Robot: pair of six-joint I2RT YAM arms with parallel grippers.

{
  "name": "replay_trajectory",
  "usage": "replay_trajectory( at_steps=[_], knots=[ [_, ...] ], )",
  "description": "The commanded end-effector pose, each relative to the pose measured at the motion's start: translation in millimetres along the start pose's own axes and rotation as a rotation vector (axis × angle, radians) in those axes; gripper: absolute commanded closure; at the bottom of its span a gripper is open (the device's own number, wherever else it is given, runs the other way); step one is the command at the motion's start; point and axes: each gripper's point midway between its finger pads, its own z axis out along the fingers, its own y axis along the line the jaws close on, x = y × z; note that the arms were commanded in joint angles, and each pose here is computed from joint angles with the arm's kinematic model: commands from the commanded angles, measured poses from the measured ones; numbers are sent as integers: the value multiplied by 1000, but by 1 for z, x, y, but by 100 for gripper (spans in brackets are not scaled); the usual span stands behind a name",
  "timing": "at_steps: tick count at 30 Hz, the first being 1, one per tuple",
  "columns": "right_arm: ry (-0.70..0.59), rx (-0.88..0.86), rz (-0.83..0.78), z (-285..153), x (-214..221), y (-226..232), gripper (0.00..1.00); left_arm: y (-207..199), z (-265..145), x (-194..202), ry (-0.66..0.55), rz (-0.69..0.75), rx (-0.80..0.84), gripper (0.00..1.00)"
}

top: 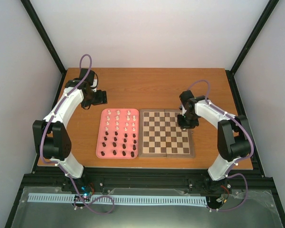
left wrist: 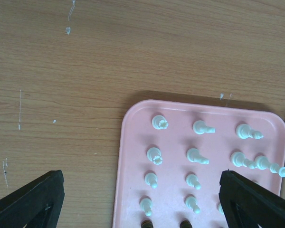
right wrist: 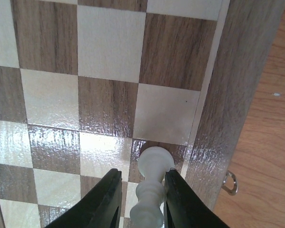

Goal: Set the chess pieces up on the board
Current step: Place the chess piece on the chessboard.

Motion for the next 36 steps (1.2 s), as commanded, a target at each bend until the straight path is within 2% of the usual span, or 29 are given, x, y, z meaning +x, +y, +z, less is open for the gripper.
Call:
replay_trajectory(
  at_steps=[1,12,16,33,36],
  knots=[
    [1,12,-7,0,-3,1,77,-3,-4,-5,-9,12,9,0],
    [1,22,9,0,-1,0,81,-3,-4,-6,-7,11,12,0],
    [5,27,11,0,1,-1,89,-3,-3,-5,-6,12,9,0],
    [22,34,18,0,12,-3,89,-3,-1,-3,0,10,13,0],
    [23,32,14,1,13,-3,86,-2,-1,-2,1,11,12,0]
  ],
)
